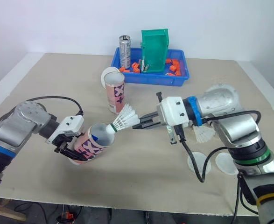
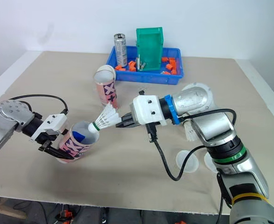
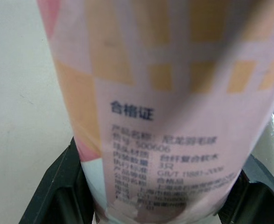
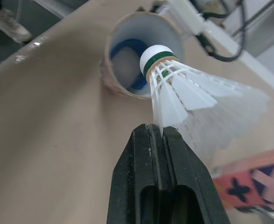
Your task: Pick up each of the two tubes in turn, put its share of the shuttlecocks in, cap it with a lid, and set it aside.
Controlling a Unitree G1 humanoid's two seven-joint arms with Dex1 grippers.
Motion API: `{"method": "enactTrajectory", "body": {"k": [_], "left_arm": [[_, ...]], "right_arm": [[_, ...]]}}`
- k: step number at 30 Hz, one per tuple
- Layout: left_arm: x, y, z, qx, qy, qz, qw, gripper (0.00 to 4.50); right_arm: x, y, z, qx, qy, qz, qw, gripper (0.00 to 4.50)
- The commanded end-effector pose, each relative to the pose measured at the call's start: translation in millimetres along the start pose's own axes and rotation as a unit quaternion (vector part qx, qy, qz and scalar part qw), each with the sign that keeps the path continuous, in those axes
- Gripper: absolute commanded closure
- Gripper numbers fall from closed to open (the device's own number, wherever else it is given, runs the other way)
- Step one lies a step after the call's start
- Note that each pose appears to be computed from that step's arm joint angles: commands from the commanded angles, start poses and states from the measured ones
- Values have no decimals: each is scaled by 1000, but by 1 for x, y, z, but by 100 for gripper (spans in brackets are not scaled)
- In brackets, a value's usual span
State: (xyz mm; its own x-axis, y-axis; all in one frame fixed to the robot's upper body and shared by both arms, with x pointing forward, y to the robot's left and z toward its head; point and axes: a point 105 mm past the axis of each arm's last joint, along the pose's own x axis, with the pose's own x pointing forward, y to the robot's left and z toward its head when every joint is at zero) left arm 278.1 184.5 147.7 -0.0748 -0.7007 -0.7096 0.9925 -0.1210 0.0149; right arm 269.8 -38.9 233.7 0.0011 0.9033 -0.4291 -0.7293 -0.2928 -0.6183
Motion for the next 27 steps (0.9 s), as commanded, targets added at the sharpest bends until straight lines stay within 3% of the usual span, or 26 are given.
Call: {"method": "enactTrajectory", "body": {"k": [1,8,12,17,19,22,25,27], "left_arm": [[1,-2,-1,4,3,-3,1000,159],[1,-2,-1,3,4,-3,1000,159],[1,-3,-2,2,4,-4,1000,159],[1,-5,-2,0,3,-4,1000,159],[1,-6,-3,0,3,-3,1000,159],[1,-9,-4,-3,1,-2,1000,159],[0,-11,-6,-6,3,0,1000,159],[0,-13,-7,-8,2,0,1000,159]], "right_arm": [[4,-4,8,-23,-3,10,1000,446],[19,-4,11,-25,-15,44,999,446],[20,-8,19,-5,-37,55,998,316],[-1,-9,44,39,-104,50,993,86],[-14,-8,41,67,-108,29,991,86],[-37,-8,12,129,-72,-94,985,86],[-47,-7,-24,180,-10,-213,960,86],[-51,3,-49,233,27,-295,926,86]]}}
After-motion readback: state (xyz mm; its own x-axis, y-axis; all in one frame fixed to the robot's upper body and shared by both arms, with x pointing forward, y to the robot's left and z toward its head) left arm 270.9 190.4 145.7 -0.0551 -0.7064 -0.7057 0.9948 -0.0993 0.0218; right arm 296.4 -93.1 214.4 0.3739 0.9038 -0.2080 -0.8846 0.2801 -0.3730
